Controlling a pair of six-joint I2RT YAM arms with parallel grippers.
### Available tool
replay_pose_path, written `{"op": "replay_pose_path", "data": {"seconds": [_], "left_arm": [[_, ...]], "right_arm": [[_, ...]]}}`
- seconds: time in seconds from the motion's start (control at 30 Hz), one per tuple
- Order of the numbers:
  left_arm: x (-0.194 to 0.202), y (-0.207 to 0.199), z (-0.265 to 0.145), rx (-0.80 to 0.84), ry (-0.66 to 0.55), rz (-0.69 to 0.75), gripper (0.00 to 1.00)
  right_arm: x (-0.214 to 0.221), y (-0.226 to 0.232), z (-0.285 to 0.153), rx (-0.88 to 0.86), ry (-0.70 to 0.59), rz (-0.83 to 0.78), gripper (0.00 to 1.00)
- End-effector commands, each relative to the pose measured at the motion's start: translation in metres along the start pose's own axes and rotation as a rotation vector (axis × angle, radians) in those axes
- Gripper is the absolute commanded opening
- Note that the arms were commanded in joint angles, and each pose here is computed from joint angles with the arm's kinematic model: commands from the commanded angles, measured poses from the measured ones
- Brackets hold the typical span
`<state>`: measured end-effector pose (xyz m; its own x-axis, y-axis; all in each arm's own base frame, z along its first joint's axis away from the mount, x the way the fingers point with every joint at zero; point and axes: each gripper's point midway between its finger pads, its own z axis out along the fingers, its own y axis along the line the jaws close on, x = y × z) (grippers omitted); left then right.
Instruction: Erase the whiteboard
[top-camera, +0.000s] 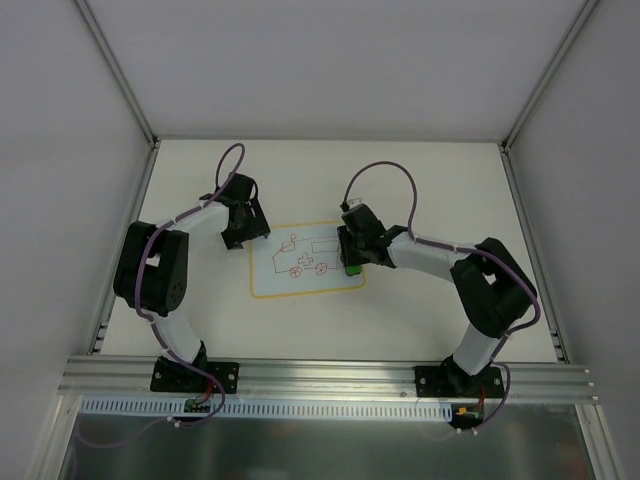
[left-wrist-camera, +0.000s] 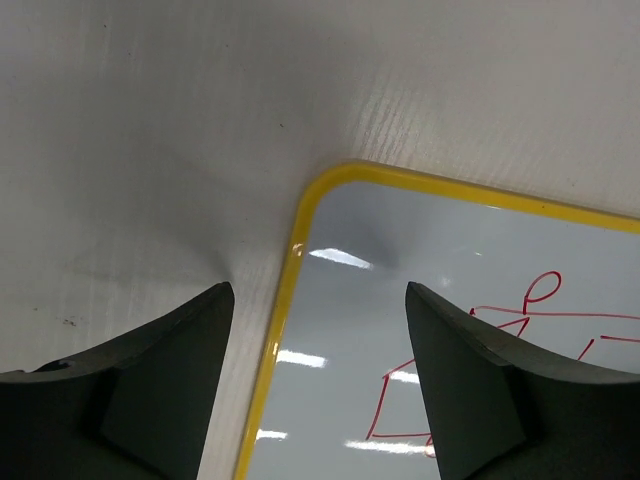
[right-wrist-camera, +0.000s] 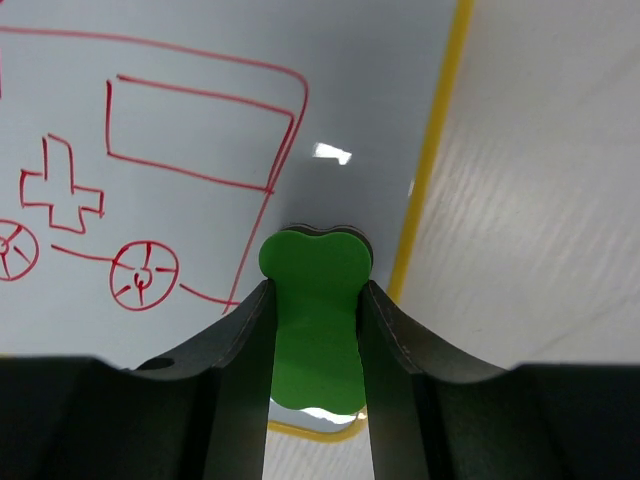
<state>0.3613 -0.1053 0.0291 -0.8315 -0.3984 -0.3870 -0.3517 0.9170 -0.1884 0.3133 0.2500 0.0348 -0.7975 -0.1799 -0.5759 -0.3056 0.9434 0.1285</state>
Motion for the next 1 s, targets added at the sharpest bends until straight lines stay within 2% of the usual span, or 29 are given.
{"op": "replay_pose_path", "data": {"seconds": [0.0, 0.13, 0.27, 0.4, 0.6, 0.7, 0.73, 0.83, 0.87, 0.93, 0.97], "left_arm": [[-0.008, 0.003, 0.002, -0.006, -0.034, -0.017, 0.70], [0.014, 0.015, 0.012, -0.032, 0.021, -0.023, 0.63], [0.040, 0.012, 0.015, -0.006, 0.086, -0.018, 0.49], [0.074, -0.004, 0.010, 0.033, 0.149, 0.011, 0.48], [0.153, -0.039, -0.001, 0.077, 0.255, 0.141, 0.45], [0.172, -0.044, -0.001, 0.074, 0.277, 0.183, 0.34], [0.179, -0.045, 0.000, 0.069, 0.286, 0.199, 0.27], [0.181, -0.043, 0.007, 0.049, 0.289, 0.208, 0.15], [0.181, -0.043, 0.008, 0.047, 0.290, 0.213, 0.07], [0.181, -0.043, 0.012, 0.042, 0.293, 0.218, 0.00], [0.182, -0.044, 0.013, 0.042, 0.297, 0.221, 0.00]], "right_arm": [[-0.003, 0.005, 0.003, 0.045, -0.066, 0.018, 0.00], [0.022, 0.000, 0.008, 0.070, -0.019, 0.054, 0.00], [0.049, -0.018, 0.009, 0.126, 0.028, 0.089, 0.00], [0.065, -0.044, -0.004, 0.203, 0.058, 0.122, 0.00], [0.081, -0.088, -0.033, 0.290, 0.052, 0.135, 0.00], [0.077, -0.094, -0.037, 0.297, 0.046, 0.086, 0.00], [0.076, -0.094, -0.036, 0.296, 0.049, 0.075, 0.00], [0.068, -0.086, -0.028, 0.269, 0.051, 0.062, 0.00], [0.066, -0.083, -0.024, 0.256, 0.051, 0.064, 0.00], [0.056, -0.068, -0.015, 0.190, 0.040, 0.077, 0.00], [0.058, -0.061, -0.004, 0.169, 0.052, 0.075, 0.00]]}}
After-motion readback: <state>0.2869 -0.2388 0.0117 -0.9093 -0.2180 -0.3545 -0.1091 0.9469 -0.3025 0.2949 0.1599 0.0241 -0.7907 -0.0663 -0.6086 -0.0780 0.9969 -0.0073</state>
